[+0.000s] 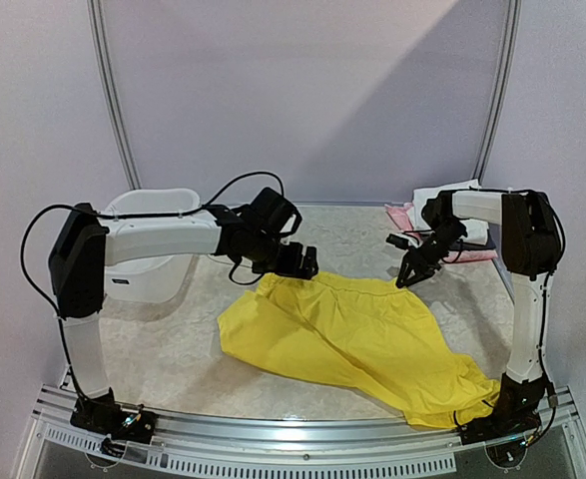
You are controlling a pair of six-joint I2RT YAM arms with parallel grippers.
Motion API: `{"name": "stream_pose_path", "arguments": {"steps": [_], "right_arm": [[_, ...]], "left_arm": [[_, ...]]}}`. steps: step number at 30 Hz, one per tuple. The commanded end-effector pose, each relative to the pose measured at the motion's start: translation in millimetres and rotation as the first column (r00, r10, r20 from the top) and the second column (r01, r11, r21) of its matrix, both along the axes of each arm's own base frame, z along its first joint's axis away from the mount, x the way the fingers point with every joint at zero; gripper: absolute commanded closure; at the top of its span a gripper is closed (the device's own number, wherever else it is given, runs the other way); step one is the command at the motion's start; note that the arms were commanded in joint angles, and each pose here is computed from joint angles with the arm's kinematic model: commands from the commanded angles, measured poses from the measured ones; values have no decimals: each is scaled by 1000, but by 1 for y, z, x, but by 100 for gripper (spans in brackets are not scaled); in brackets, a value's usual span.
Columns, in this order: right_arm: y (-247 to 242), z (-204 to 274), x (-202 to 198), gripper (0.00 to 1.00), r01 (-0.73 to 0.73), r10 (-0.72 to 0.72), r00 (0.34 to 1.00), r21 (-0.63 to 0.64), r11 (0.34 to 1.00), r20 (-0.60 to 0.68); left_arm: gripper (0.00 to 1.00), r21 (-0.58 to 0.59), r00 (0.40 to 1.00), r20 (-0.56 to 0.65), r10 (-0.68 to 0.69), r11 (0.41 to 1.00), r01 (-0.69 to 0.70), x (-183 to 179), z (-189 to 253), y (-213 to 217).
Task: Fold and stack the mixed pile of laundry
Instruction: Adjust the crumpled shorts at the center of the board.
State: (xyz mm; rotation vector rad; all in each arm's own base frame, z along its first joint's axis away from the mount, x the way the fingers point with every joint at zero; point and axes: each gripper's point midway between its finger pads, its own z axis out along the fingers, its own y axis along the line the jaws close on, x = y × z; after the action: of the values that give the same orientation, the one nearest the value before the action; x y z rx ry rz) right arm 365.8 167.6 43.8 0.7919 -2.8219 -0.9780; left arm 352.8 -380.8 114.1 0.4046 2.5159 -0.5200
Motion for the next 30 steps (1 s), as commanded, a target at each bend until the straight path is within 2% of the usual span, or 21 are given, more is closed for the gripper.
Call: {"name": "stream_pose_path", "arguments": {"steps": [1,2,4,8,10,13,17,20,22,26,30], "right_arm": [[-15,14,25,99,189,-191,982,103,977,14],[-25,21,36,100,255,-260,965,153,955,13],[-61,27,51,100,414,-419,908,170,894,-5],[-120,53,55,100,562,-588,799,194,804,124],[-126,66,48,100,581,-616,770,216,784,164],[-119,80,34,100,550,-600,775,257,794,196],[-118,83,25,100,524,-576,785,250,814,230],[-115,89,21,100,509,-567,790,268,818,232],[-113,92,18,100,505,-566,792,275,818,230],[-112,97,17,100,494,-560,793,286,821,241],[-110,97,16,100,491,-560,797,297,819,226]], "left_arm": [[0,148,999,33,-1,989,-4,-26,-8,3],[0,192,998,62,-12,981,0,-31,-6,1],[0,261,988,142,-64,965,25,-43,3,-8],[0,285,962,181,-204,947,148,-77,4,-47],[0,279,950,156,-272,934,222,-96,-2,-69],[0,208,936,54,-348,921,331,-130,-23,-96],[0,117,947,-26,-321,940,321,-149,-55,-102],[0,164,967,4,-256,954,252,-133,-75,-91],[0,155,976,24,-215,966,209,-116,-78,-90],[0,79,990,20,-143,987,141,-77,-78,-100],[0,-94,999,-52,8,995,-13,-37,-86,-100]]}}
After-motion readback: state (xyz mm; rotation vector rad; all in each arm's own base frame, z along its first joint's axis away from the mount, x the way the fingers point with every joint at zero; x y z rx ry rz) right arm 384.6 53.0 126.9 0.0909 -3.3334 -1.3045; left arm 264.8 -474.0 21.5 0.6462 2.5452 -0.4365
